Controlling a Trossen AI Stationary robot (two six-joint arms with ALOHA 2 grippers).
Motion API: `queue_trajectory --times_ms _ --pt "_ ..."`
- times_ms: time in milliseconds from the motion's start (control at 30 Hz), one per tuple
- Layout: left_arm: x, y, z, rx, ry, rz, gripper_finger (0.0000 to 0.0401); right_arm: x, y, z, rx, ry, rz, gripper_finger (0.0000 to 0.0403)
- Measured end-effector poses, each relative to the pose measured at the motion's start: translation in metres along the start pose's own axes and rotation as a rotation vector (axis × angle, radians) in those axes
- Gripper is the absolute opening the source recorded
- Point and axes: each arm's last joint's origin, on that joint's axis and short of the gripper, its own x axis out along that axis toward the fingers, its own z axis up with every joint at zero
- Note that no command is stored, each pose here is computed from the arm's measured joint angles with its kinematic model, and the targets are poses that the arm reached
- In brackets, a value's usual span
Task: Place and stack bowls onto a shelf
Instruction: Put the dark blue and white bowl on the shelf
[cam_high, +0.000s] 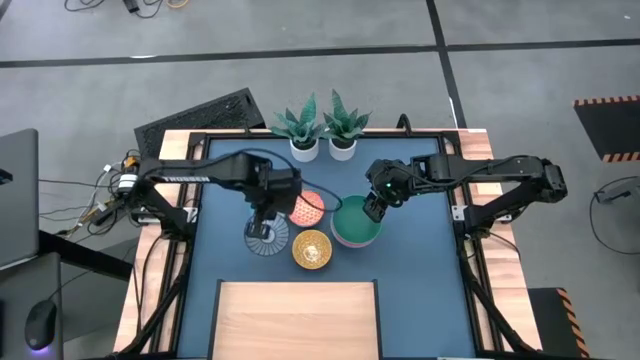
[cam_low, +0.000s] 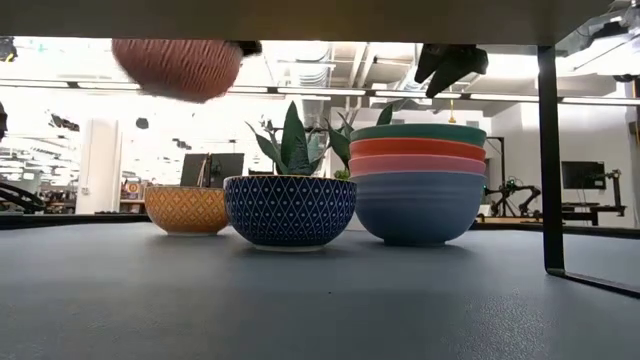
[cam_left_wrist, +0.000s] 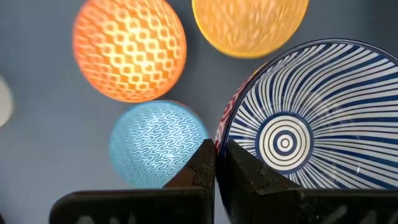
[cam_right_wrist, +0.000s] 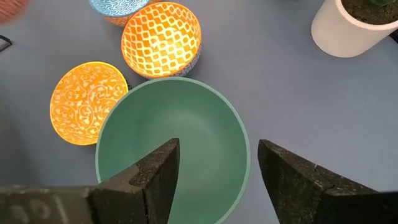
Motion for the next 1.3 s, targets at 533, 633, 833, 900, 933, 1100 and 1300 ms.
queue_trajectory --times_ms 533,633,833,900,933,1100,1300 --pt "-0.084 -0.118 0.007 -0.133 -0.163 -0.158 0.0000 0.000 0.000 0.000 -0.020 0.001 -0.001 0.0244" --pt "-0.077 -0.142 0.005 -0.124 -0.174 -0.141 0.0000 0.000 0.000 0.000 -0.047 0.001 0.000 0.0244" --pt "-0.053 -0.175 -0.001 -0.147 -0.142 -0.166 0.0003 0.000 0.000 0.000 -0.061 0.000 0.001 0.0244" --pt "-0.044 -0.183 -0.003 -0.146 -0.126 -0.178 0.0004 0.000 0.000 0.000 -0.063 0.000 0.001 0.0244" --pt "-0.041 -0.187 -0.005 -0.140 -0.120 -0.179 0.0004 0.000 0.000 0.000 -0.063 0.000 0.001 0.0244" --pt "-0.021 -0.200 -0.008 -0.137 -0.111 -0.195 0.0005 0.000 0.000 0.000 -0.064 0.001 0.001 0.0244" --pt "0.000 -0.214 -0.019 -0.119 -0.049 -0.226 0.0005 0.000 0.000 0.000 -0.063 0.000 0.001 0.0244"
